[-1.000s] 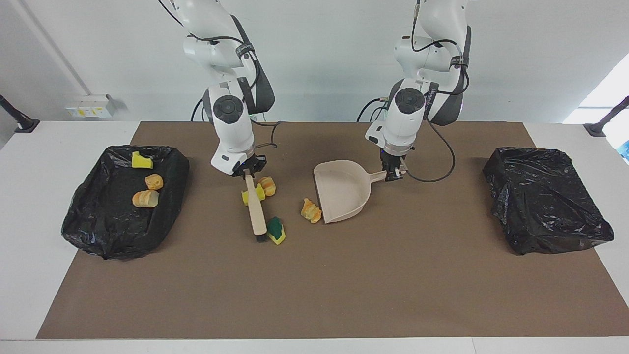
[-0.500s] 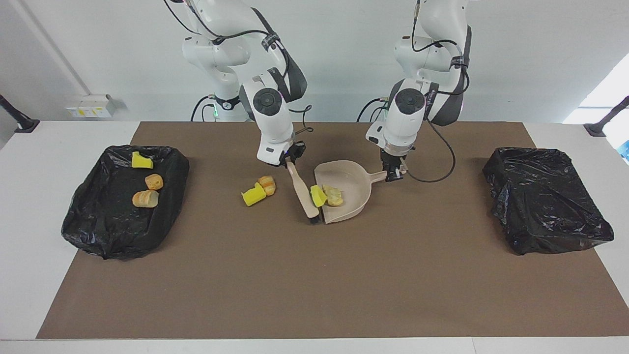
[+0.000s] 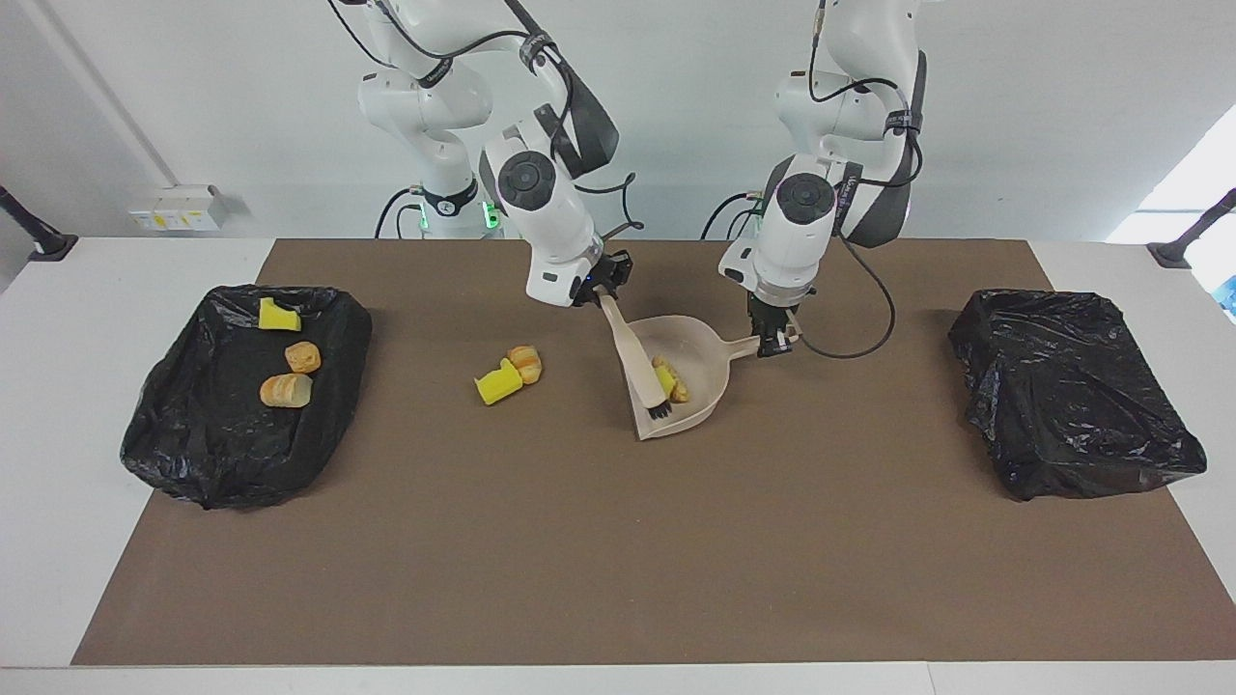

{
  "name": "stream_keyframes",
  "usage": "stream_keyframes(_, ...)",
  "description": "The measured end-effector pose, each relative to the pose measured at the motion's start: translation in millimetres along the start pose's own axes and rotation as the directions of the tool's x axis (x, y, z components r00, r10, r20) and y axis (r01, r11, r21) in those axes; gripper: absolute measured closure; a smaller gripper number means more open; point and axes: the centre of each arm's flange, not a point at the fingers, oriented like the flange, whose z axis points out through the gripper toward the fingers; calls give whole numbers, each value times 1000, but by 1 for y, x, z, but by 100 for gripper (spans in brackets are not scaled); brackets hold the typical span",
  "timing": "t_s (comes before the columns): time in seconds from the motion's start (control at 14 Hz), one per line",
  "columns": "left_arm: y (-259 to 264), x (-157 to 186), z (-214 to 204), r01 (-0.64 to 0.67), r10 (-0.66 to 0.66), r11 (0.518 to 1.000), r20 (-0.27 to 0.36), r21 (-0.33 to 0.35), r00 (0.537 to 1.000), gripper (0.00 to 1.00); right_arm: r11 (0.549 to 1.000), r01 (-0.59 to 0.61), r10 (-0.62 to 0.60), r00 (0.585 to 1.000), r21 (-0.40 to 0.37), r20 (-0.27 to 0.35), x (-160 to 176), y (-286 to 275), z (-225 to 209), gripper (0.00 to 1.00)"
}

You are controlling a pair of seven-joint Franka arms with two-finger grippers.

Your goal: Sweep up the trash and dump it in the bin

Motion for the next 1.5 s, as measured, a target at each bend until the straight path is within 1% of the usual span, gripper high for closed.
stream_keyframes(0.14, 0, 0, 0, 0, 0, 1000, 0, 0, 1000, 69, 996, -51, 52, 999, -70, 16, -11, 32, -14, 74)
stream_keyframes(0.29, 0, 0, 0, 1, -1, 1000, 0, 0, 1000, 69, 982, -135, 138, 990, -130, 15, -20, 54, -13, 74)
stream_keyframes(0.36, 0, 0, 0, 2, -2, 1000, 0, 0, 1000, 69, 973, -180, 184, 983, -146, 20, -27, 64, -9, 74)
stream_keyframes(0.43, 0, 0, 0, 2, -2, 1000, 0, 0, 1000, 69, 962, -223, 228, 974, -156, 17, -33, 72, -4, 74)
stream_keyframes(0.57, 0, 0, 0, 3, -3, 1000, 0, 0, 1000, 69, 939, -304, 306, 952, -159, -15, -45, 106, -1, 74)
stream_keyframes(0.71, 0, 0, 0, 3, -3, 1000, 0, 0, 1000, 69, 922, -354, 352, 935, -155, -43, -58, 137, 4, 74)
stream_keyframes(0.79, 0, 0, 0, 3, -3, 1000, -1, 1, 1000, 69, 917, -366, 362, 931, -161, -56, -65, 142, 11, 74)
stream_keyframes(0.93, 0, 0, 1, 4, -4, 1000, -1, 2, 1000, 69, 912, -371, 363, 929, -175, -74, -77, 138, 26, 74)
stream_keyframes(1.07, 0, 0, 1, 4, -4, 1000, -2, 3, 1000, 69, 916, -365, 353, 930, -163, -103, -86, 118, 49, 74)
stream_keyframes(1.21, 0, -1, 1, 4, -4, 1000, -3, 3, 1000, 69, 908, -389, 369, 918, -155, -144, -89, 92, 75, 74)
stream_keyframes(1.29, 0, -1, 1, 4, -4, 1000, -3, 4, 1000, 69, 900, -407, 385, 910, -155, -154, -90, 78, 84, 74)
stream_keyframes(1.5, -1, -1, 1, 5, -5, 1000, -3, 4, 1000, 69, 885, -441, 415, 893, -152, -172, -90, 46, 93, 74)
